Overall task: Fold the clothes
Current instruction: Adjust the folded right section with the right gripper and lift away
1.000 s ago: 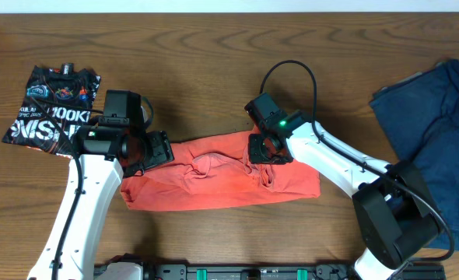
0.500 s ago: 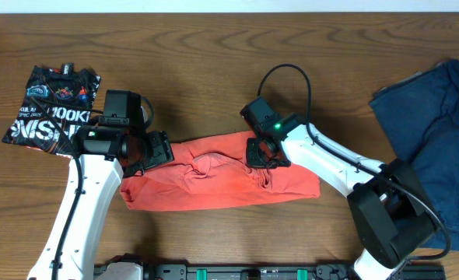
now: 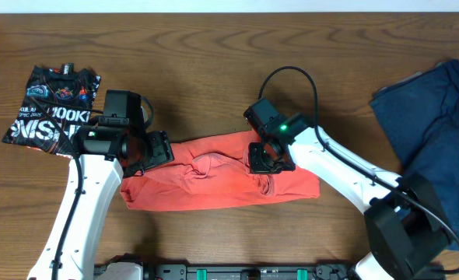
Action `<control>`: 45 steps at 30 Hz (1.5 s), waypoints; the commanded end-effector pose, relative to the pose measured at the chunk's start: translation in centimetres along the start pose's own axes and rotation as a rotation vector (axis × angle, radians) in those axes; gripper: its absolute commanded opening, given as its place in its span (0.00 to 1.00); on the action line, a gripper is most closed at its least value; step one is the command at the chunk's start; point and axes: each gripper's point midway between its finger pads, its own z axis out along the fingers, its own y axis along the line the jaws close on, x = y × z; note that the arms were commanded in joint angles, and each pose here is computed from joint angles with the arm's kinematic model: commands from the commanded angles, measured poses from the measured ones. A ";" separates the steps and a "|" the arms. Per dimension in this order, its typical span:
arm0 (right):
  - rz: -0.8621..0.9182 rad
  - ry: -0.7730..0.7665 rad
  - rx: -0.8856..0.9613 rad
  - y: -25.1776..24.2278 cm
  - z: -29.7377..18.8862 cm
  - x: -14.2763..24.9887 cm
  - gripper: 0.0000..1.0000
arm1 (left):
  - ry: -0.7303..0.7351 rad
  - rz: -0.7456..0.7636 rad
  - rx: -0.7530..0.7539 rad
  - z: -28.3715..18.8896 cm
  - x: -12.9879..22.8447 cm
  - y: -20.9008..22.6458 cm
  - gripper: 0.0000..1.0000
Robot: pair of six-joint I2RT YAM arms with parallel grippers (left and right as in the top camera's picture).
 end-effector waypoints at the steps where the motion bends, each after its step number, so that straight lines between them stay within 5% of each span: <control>1: -0.053 0.021 -0.058 1.5 -0.3 0.9 0.01 | -0.004 0.005 -0.005 -0.1 0.0 0.2 0.72; 11: -0.134 0.005 -0.060 3.8 0.3 2.1 0.03 | -0.004 0.005 -0.005 -0.1 0.0 0.2 0.72; 15: -0.130 -0.007 -0.051 3.7 0.3 1.9 0.33 | -0.004 0.005 -0.006 -0.1 0.0 0.2 0.72; 24: -0.059 -0.063 -0.026 1.0 -1.0 -0.8 0.34 | -0.003 0.006 -0.006 -0.1 0.0 0.2 0.72; 31: -0.040 -0.135 -0.017 -1.2 -2.2 -3.7 0.14 | -0.001 0.005 -0.007 -0.1 0.1 0.3 0.72; 45: -0.106 -0.105 -0.033 0.9 3.4 -4.5 0.20 | -0.001 0.005 -0.007 -0.1 0.1 0.3 0.72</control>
